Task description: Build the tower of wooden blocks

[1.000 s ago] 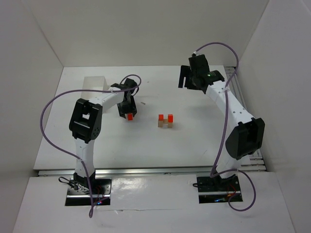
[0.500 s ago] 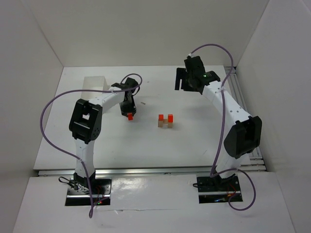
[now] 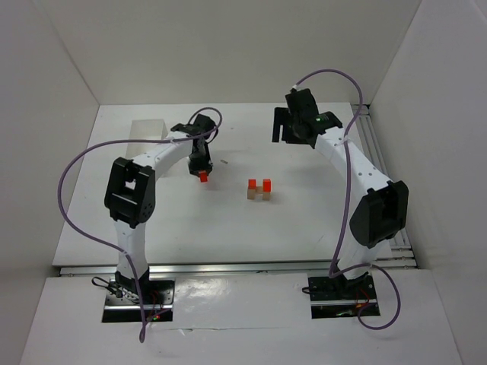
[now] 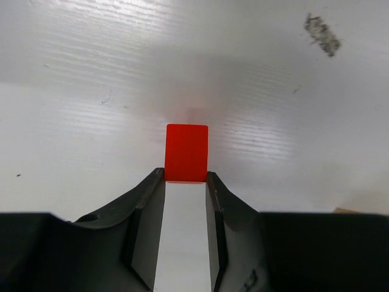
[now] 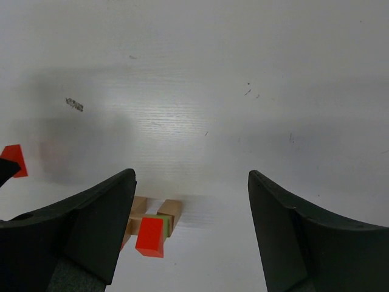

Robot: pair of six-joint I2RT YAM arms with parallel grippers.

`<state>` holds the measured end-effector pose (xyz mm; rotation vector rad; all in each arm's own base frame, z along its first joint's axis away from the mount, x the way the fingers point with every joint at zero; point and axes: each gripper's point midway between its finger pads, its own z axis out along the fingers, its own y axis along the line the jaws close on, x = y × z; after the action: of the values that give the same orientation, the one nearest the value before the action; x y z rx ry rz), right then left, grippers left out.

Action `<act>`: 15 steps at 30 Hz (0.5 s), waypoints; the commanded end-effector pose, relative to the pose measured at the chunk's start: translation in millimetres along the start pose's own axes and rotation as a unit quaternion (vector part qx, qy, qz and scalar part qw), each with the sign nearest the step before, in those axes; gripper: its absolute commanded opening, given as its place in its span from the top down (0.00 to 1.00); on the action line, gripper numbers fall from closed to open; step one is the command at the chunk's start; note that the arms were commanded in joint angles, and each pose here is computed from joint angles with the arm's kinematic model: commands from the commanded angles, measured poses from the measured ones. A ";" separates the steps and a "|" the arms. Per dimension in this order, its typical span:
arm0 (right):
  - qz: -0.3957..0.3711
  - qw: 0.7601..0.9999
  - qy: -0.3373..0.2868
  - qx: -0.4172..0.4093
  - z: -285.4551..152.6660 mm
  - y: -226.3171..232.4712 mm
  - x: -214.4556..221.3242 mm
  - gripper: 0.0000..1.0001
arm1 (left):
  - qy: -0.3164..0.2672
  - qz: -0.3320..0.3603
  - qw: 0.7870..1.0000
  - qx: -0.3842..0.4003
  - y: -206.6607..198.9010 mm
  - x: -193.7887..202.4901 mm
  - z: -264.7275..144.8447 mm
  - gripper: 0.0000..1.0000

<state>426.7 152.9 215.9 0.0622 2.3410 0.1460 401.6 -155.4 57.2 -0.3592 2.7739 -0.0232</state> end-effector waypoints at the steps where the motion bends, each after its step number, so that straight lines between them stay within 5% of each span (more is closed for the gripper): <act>1: 0.008 0.999 -0.024 0.026 -11.8 -13.7 -12.9 0.18 | -0.068 0.023 0.997 0.034 -14.3 -31.2 -71.3 0.89; 8: 0.046 0.996 -0.042 0.061 -22.8 -57.1 -23.9 0.18 | -0.096 0.097 0.988 0.079 -63.1 -14.9 -152.5 0.89; 15: 0.067 0.995 -0.045 0.067 -30.1 -75.8 -21.1 0.18 | -0.061 0.128 0.981 0.131 -117.8 29.3 -169.7 0.89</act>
<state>428.2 76.1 222.9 0.2711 2.3011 0.0255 366.3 -270.4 220.4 0.0474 2.5607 -0.2781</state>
